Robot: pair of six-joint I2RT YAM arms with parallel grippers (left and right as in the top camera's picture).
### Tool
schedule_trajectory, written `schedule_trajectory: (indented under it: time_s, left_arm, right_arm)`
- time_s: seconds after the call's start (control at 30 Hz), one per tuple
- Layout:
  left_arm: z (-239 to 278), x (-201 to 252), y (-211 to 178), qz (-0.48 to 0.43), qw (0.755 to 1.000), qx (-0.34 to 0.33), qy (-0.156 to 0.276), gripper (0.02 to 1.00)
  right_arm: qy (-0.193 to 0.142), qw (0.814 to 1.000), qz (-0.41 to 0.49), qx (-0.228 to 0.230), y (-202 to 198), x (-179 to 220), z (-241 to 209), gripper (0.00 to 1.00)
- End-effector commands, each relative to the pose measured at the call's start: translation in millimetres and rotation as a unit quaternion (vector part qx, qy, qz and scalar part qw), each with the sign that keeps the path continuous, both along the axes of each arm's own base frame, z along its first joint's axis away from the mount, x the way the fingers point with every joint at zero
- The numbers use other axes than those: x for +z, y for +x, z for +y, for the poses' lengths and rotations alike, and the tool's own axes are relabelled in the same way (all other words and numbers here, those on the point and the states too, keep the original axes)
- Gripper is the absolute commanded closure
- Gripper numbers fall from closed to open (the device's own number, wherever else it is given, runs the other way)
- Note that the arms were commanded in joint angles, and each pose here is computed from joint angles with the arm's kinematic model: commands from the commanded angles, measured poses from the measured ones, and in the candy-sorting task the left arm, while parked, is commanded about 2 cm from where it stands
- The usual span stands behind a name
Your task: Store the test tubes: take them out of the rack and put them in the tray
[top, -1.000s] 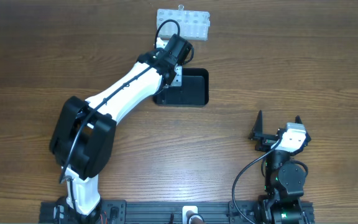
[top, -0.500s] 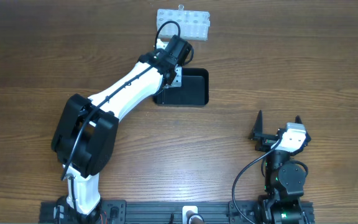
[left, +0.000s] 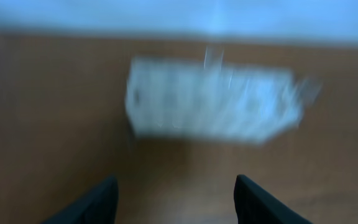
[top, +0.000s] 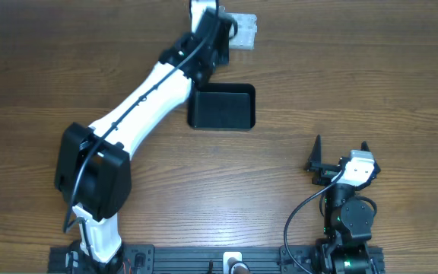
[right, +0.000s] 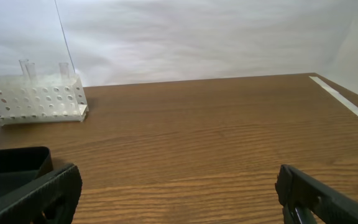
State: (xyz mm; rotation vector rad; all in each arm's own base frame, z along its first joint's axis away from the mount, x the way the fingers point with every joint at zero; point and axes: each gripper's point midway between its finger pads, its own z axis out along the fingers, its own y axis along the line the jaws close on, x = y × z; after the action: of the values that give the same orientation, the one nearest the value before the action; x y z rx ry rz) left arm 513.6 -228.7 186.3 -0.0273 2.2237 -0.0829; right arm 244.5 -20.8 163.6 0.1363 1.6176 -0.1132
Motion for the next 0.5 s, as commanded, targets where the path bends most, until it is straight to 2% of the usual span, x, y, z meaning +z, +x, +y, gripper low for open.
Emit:
schedule_trajectory:
  time_s: [0.03, 0.23, 0.5]
  left_arm:
    - [13, 23, 23, -0.033, 0.999, -0.015, 0.027, 0.421]
    - [2, 3, 57, -0.025, 0.996, -0.072, 0.037, 0.426]
    - [-13, -25, 90, -0.023, 0.992, -0.126, 0.013, 0.428]
  right_arm:
    - [0.001, 1.0, -0.001, -0.003, 0, -1, -1, 0.009]
    - [0.001, 1.0, -0.001, -0.003, 0, -1, -1, 0.007]
    - [0.001, 1.0, -0.001, -0.003, 0, -1, -1, 0.009]
